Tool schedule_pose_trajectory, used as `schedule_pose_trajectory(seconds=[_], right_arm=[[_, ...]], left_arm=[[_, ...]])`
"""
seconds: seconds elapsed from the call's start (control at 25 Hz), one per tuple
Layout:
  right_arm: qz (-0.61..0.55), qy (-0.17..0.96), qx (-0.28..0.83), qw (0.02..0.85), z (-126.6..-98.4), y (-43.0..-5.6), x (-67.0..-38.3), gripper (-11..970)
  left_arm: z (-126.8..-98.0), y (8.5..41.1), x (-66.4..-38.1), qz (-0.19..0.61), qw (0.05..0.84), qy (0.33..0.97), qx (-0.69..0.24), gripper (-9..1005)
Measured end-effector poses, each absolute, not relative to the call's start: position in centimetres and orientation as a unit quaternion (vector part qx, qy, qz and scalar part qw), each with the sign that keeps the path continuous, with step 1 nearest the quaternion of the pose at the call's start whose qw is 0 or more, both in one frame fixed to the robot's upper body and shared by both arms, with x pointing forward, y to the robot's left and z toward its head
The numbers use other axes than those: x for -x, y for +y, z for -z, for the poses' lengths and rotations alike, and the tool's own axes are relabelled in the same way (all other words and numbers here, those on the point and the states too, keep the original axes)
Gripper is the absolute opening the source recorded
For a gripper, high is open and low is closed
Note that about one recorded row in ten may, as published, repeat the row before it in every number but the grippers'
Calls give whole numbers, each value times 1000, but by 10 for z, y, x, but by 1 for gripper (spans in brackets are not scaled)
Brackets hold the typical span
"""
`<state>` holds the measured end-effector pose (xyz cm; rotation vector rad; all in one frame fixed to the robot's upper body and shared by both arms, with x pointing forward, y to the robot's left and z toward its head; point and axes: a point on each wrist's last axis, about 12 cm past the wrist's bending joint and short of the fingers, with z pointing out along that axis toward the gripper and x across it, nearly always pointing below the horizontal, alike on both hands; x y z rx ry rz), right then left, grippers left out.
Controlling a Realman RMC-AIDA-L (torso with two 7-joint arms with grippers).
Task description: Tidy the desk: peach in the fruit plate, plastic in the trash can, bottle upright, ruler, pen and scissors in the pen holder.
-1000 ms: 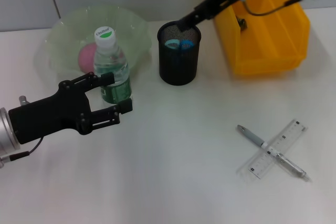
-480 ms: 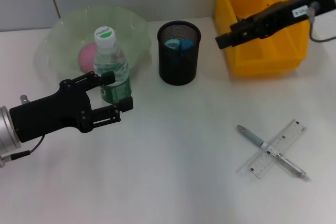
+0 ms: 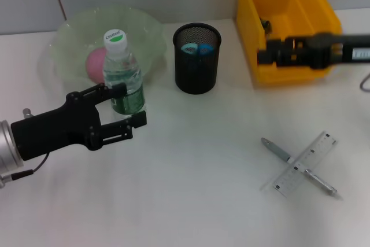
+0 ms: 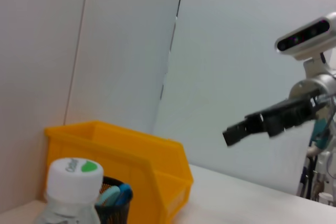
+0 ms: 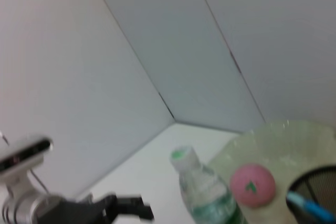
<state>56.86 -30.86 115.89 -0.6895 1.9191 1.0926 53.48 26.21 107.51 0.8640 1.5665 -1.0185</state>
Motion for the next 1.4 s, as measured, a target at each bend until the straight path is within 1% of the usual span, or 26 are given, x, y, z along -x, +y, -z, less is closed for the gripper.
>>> schedule_pose_trajectory(seconds=[0.2, 0.4, 0.52, 0.72, 1.04, 1.4], right_arm=[[-394, 763, 328, 394, -1137, -314, -560, 711], [-377, 753, 393, 371, -1133, -308, -555, 711], [-372, 740, 436, 352, -1137, -301, -553, 711], [-345, 720, 513, 315, -1152, -288, -553, 711], [-285, 716, 590, 240, -1174, -269, -572, 710], [-234, 679, 671, 182, -1183, -244, -582, 710]], left_arm=[[-1072, 262, -533, 422, 508, 657, -364, 815], [-1069, 262, -530, 423, 500, 660, -367, 815], [-1066, 264, -527, 420, 492, 665, -373, 815], [-1063, 265, -528, 407, 485, 674, -379, 815], [-1062, 260, -530, 407, 485, 678, -373, 815], [-1059, 259, -533, 402, 482, 690, -362, 815]])
